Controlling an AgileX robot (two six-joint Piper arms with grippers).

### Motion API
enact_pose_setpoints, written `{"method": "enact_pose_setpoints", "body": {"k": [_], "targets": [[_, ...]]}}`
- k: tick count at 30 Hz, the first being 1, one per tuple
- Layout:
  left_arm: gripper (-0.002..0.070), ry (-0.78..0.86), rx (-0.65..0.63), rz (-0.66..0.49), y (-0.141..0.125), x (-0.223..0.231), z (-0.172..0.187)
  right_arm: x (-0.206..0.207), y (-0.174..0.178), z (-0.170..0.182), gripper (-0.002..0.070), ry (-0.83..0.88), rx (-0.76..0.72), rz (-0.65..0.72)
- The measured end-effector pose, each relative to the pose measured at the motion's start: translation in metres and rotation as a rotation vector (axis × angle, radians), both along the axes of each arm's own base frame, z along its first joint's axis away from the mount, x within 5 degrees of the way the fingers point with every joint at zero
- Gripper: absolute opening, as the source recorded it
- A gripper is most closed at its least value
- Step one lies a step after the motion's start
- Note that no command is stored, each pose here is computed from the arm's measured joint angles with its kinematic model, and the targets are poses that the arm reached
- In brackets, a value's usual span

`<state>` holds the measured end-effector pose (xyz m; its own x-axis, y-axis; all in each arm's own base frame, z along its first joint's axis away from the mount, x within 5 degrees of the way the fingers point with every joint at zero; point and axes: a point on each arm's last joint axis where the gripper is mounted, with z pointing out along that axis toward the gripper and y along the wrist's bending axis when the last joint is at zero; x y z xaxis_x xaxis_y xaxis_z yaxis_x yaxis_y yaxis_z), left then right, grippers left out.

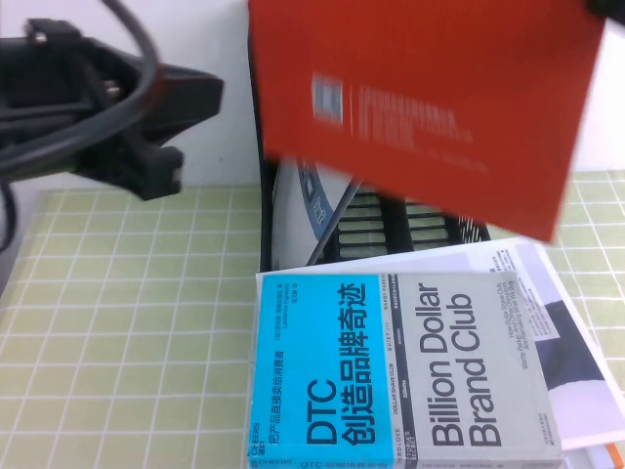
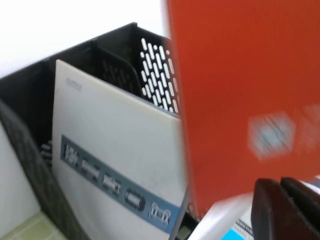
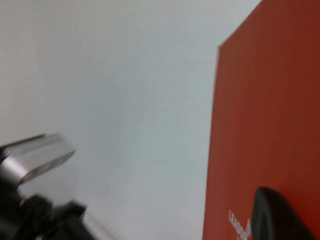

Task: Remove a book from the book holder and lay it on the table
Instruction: Pick up the right side book from the book shelf

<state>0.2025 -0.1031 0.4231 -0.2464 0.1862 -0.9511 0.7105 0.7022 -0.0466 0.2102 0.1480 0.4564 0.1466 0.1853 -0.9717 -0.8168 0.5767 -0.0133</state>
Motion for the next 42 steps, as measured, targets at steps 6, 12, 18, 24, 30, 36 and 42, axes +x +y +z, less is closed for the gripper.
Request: {"method": "enact_pose_setpoints", "body": {"k": [6, 12, 18, 24, 30, 36, 42], "targets": [[-0.0003, -0.034, 0.028, 0.059, 0.014, -0.030, 0.014, -0.027, 0.006, 0.006, 0.0014, -0.040, -0.264, 0.189], [-0.0003, -0.064, 0.031, 0.145, 0.030, -0.059, 0.027, -0.035, 0.003, 0.035, 0.0014, -0.119, -0.262, 0.197], [-0.0003, -0.079, 0.060, 0.194, 0.043, -0.088, 0.033, -0.009, 0.011, 0.026, 0.0014, -0.261, -0.371, 0.099], [-0.0003, -0.120, 0.051, 0.227, 0.053, -0.111, 0.039, 0.047, 0.014, 0.001, 0.0014, -0.270, -0.484, -0.175], [-0.0003, -0.092, 0.064, 0.231, 0.054, -0.115, 0.036, 0.074, -0.003, -0.002, 0.0014, -0.320, -0.599, -0.499], [-0.0003, -0.073, 0.059, 0.236, 0.054, -0.114, 0.035, 0.077, -0.042, 0.008, 0.0014, -0.210, -0.615, -0.906], [-0.0003, -0.071, 0.057, 0.238, 0.054, -0.114, 0.035, 0.059, -0.066, -0.018, 0.0013, 0.156, -0.963, -1.061]]}}
